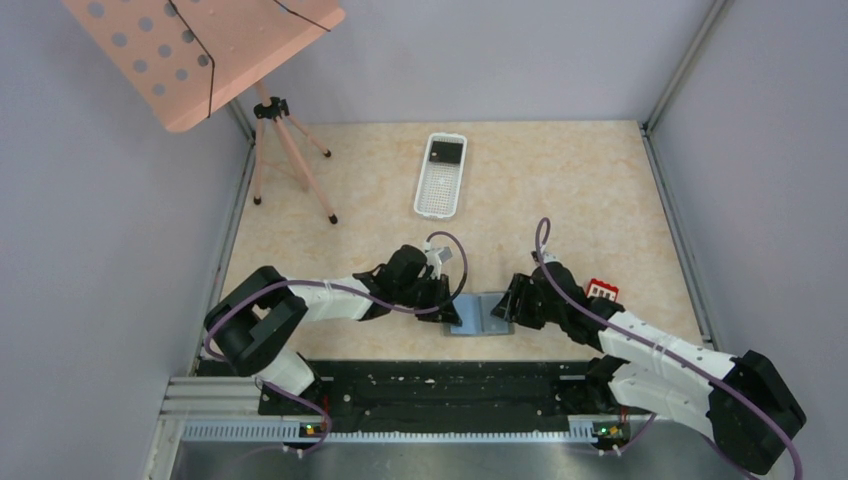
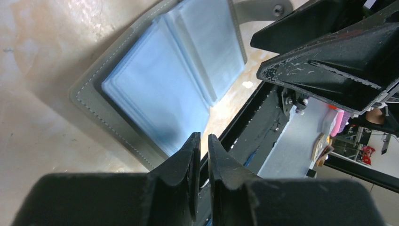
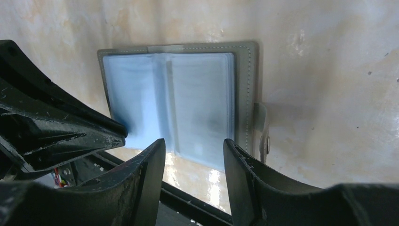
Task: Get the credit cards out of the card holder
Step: Remove the credit card from the card holder.
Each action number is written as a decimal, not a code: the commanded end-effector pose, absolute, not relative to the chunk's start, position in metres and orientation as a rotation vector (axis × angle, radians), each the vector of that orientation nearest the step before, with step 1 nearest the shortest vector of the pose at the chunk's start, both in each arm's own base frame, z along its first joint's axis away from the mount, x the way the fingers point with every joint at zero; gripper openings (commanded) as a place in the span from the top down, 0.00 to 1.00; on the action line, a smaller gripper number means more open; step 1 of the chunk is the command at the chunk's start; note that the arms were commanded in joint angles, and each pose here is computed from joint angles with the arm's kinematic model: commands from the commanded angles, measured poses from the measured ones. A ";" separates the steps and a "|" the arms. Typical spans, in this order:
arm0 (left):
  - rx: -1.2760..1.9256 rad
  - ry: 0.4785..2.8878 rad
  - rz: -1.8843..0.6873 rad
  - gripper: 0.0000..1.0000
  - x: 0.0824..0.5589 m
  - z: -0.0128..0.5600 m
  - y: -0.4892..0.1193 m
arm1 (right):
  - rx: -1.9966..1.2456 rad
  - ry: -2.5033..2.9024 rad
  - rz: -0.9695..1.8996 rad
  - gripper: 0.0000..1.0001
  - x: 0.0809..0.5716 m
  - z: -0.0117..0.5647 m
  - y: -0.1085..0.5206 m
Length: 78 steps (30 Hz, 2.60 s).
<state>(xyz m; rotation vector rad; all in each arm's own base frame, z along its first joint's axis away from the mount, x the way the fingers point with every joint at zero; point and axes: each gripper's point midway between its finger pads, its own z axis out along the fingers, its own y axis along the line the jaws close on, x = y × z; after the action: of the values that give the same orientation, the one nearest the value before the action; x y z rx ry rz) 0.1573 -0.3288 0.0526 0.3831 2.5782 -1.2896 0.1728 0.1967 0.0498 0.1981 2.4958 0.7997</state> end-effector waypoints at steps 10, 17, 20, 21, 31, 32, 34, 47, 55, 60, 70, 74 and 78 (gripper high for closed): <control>0.425 2.546 -1.259 0.85 0.150 0.034 -0.329 | 0.237 2.479 0.790 0.53 0.178 0.038 0.196; 0.428 2.534 -1.279 0.85 0.147 0.034 -0.328 | 0.251 2.445 0.851 0.63 0.179 0.047 0.202; 0.429 2.528 -1.275 0.85 0.147 0.033 -0.327 | 0.251 2.440 0.845 0.65 0.179 0.051 0.200; 0.428 2.526 -1.276 0.85 0.147 0.033 -0.327 | 0.247 2.433 0.835 0.65 0.180 0.054 0.199; 0.409 2.495 -1.332 0.84 0.147 0.047 -0.332 | 0.239 2.401 0.810 0.57 0.189 0.067 0.198; 0.399 2.495 -1.325 0.84 0.148 0.048 -0.332 | 0.235 2.405 0.825 0.57 0.188 0.066 0.201; 0.381 2.503 -1.319 0.84 0.150 0.047 -0.332 | 0.231 2.411 0.843 0.58 0.188 0.064 0.205; 0.354 2.541 -1.308 0.84 0.144 0.031 -0.326 | 0.222 2.432 0.877 0.62 0.189 0.051 0.213; 0.355 2.539 -1.323 0.85 0.144 0.030 -0.328 | 0.227 2.380 0.987 0.70 0.189 0.067 0.224; 0.351 2.528 -1.338 0.85 0.143 0.032 -0.329 | 0.233 2.355 1.089 0.71 0.185 0.074 0.233; 0.332 2.483 -1.370 0.85 0.150 0.052 -0.335 | 0.265 2.303 1.242 0.70 0.180 0.093 0.245; 0.313 2.467 -1.298 0.84 0.159 0.061 -0.331 | 0.269 2.295 1.250 0.70 0.179 0.095 0.244; 0.245 2.473 -1.188 0.83 0.172 0.070 -0.317 | 0.278 2.302 1.237 0.69 0.179 0.091 0.243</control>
<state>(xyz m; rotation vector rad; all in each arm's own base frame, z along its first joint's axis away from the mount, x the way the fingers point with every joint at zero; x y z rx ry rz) 0.1486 -0.3204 0.0428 0.2843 2.5535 -1.2682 0.1770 0.2397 0.0834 0.2805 2.3410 1.2021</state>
